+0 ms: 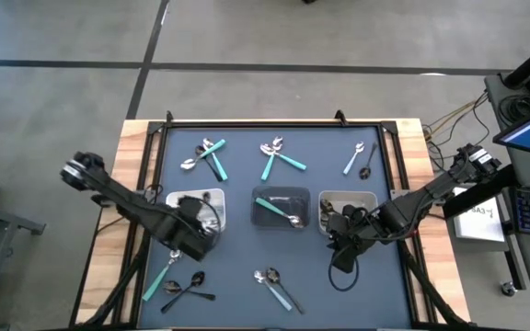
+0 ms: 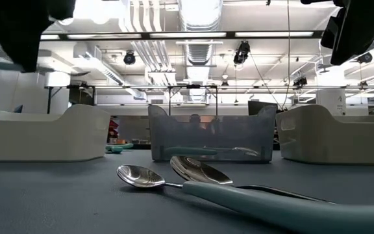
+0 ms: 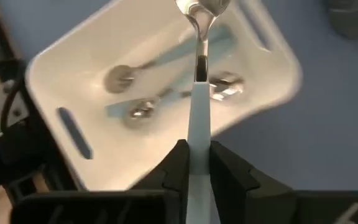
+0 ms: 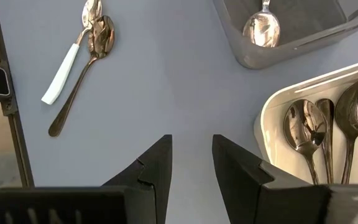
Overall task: Sort silverware by color (type)
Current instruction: Put the light blue spoon into the white bin, then put the green spoon into the black transparent bin
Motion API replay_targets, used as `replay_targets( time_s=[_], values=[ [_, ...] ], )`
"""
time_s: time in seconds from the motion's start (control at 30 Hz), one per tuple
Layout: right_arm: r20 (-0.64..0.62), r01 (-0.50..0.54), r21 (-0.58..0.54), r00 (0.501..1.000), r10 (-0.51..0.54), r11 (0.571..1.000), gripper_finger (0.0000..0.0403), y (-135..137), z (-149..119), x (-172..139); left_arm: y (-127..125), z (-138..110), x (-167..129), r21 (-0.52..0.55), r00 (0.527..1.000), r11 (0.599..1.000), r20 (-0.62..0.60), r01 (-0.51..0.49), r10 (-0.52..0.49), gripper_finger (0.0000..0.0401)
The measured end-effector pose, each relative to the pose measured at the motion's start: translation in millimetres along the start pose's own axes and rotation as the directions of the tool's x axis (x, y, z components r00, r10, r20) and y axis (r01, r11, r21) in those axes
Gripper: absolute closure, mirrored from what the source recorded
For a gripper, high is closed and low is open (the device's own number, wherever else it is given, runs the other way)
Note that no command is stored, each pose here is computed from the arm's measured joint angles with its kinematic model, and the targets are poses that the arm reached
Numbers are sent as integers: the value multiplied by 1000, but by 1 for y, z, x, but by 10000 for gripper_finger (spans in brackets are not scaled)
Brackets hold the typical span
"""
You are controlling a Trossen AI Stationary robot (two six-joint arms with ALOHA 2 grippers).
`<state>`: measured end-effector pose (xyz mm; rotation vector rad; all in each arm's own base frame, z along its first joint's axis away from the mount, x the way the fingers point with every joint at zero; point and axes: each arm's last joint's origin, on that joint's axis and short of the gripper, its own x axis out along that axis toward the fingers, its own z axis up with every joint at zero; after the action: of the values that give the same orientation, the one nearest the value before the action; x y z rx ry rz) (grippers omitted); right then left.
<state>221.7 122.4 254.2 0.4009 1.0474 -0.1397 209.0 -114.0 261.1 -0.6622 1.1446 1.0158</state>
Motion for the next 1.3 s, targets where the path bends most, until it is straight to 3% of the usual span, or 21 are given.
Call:
replay_targets(
  time_s=[0.23, 0.47, 0.67, 0.77, 0.93, 1.13, 1.3],
  values=[
    [36, 30, 18, 999, -31, 999, 296, -1, 1, 0, 32, 1, 15, -41, 999, 999, 46, -10, 12, 331],
    [60, 51, 35, 997, -53, 998, 296, -2, 2, 0, 31, -1, 19, -8, 999, 1000, 49, -1, 1, 328],
    [61, 49, 71, 997, -53, 996, 296, -2, 2, 0, 8, -19, 7, 133, 967, 958, -13, 253, -254, 327],
    [61, 49, 71, 997, -53, 996, 296, -2, 2, 0, 6, -34, 2, 134, 955, 945, -30, 297, -296, 327],
    [57, 53, 69, 997, -57, 996, 296, -2, 1, 1, 12, -72, 6, 69, 963, 964, -105, 255, -247, 327],
    [47, 69, 33, 996, -70, 997, 296, -5, -2, 4, 18, -116, 21, -13, 971, 997, -226, 81, -82, 327],
    [35, 86, 1, 996, -86, 996, 296, -9, -6, 9, 13, -133, 35, -82, 965, 996, -261, -27, 4, 327]
  ],
)
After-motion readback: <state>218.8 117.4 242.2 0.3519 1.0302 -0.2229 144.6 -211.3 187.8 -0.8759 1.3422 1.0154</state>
